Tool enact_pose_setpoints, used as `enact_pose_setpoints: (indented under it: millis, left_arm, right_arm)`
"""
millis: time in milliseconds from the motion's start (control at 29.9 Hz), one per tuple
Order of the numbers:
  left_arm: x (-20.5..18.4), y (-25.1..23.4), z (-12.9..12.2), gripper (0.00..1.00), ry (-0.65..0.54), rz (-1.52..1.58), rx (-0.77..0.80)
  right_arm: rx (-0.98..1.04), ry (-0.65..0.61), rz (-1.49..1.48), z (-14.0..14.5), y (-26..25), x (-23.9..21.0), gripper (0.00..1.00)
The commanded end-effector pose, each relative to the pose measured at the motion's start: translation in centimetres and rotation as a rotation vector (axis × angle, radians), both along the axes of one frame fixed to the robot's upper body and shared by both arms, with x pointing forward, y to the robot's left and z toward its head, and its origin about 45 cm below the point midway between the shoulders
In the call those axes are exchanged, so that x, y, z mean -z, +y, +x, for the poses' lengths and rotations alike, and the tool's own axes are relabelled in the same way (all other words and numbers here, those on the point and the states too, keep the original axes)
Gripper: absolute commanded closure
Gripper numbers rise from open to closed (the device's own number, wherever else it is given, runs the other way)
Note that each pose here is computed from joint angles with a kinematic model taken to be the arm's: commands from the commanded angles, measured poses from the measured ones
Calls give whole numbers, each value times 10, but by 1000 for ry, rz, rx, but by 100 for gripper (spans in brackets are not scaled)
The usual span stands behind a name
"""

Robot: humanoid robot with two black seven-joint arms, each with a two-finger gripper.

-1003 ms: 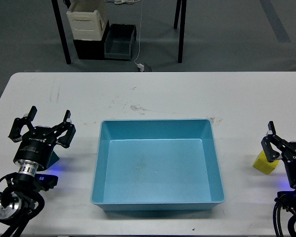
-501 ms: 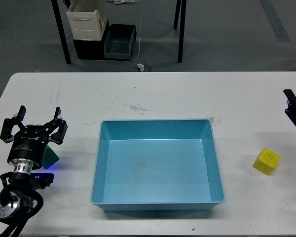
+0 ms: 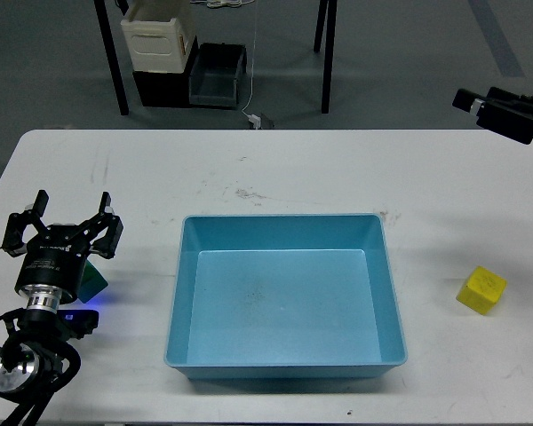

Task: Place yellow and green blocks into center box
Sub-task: 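Lower the right gripper down onto the yellow cube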

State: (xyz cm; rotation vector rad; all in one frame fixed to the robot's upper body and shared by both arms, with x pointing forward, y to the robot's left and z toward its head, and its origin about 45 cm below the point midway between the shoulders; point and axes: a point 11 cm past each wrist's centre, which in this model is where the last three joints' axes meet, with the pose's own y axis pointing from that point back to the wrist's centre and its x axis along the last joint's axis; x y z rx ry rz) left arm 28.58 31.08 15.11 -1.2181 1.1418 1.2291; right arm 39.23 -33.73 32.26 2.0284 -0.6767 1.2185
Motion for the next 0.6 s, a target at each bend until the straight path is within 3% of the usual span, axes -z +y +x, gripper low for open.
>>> enact_pose_setpoints:
  millis: [0, 234, 568]
  left_arm:
    - [-1, 0, 1, 0, -3, 0, 1]
    - [0, -1, 1, 0, -2, -1, 2]
    - [0, -1, 1, 0, 0, -1, 3]
  right_arm:
    - [-35, 127, -240, -12, -22, -1, 1]
    - [-188, 278, -759, -37, -45, 56, 1]
    - [-340, 373, -906, -56, -32, 106, 1]
